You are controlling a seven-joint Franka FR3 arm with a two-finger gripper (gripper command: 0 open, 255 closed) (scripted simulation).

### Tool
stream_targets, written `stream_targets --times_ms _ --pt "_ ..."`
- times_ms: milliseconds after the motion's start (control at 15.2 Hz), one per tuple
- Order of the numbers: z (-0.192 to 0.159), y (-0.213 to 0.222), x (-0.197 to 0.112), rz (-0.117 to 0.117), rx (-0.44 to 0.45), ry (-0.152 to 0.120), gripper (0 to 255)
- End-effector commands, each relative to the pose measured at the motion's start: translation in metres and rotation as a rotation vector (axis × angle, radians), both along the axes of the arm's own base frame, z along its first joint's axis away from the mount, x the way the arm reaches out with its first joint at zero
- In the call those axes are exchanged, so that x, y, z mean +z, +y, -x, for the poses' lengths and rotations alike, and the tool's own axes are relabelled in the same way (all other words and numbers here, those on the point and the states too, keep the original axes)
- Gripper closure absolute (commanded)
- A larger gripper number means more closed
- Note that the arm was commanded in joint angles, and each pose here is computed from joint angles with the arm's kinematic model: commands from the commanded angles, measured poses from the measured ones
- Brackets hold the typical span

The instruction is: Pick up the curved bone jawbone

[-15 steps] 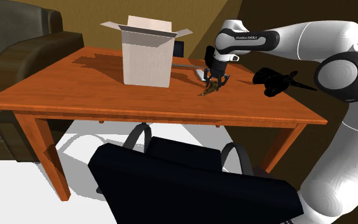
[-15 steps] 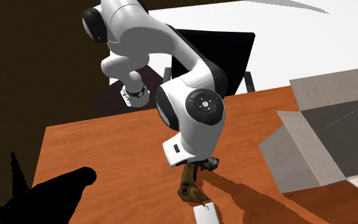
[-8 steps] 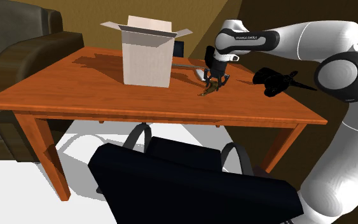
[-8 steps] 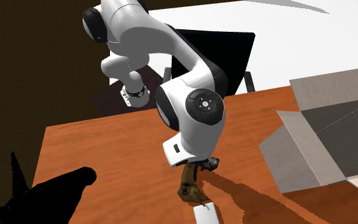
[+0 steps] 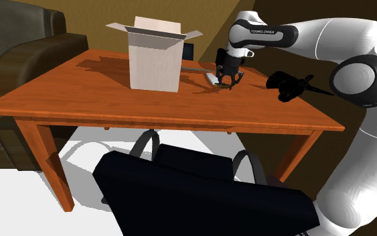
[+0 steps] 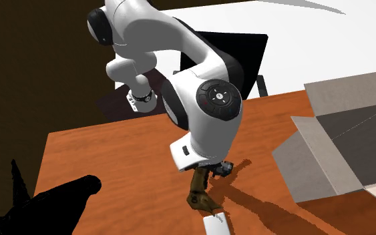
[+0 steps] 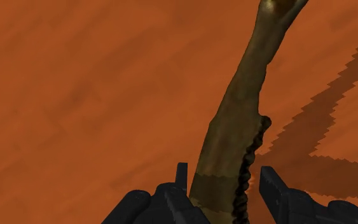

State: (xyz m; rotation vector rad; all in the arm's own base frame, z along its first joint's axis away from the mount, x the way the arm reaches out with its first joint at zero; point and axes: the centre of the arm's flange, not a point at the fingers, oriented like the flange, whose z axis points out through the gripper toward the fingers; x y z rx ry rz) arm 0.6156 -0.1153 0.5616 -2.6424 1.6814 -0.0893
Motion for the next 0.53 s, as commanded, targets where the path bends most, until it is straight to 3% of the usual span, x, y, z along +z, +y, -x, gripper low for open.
stream_targets --times_ms 0,462 --pt "0.001 -0.001 0.012 0.0 0.0 0.0 255" --pt "0.001 -0.001 0.044 0.0 0.0 0.0 255"
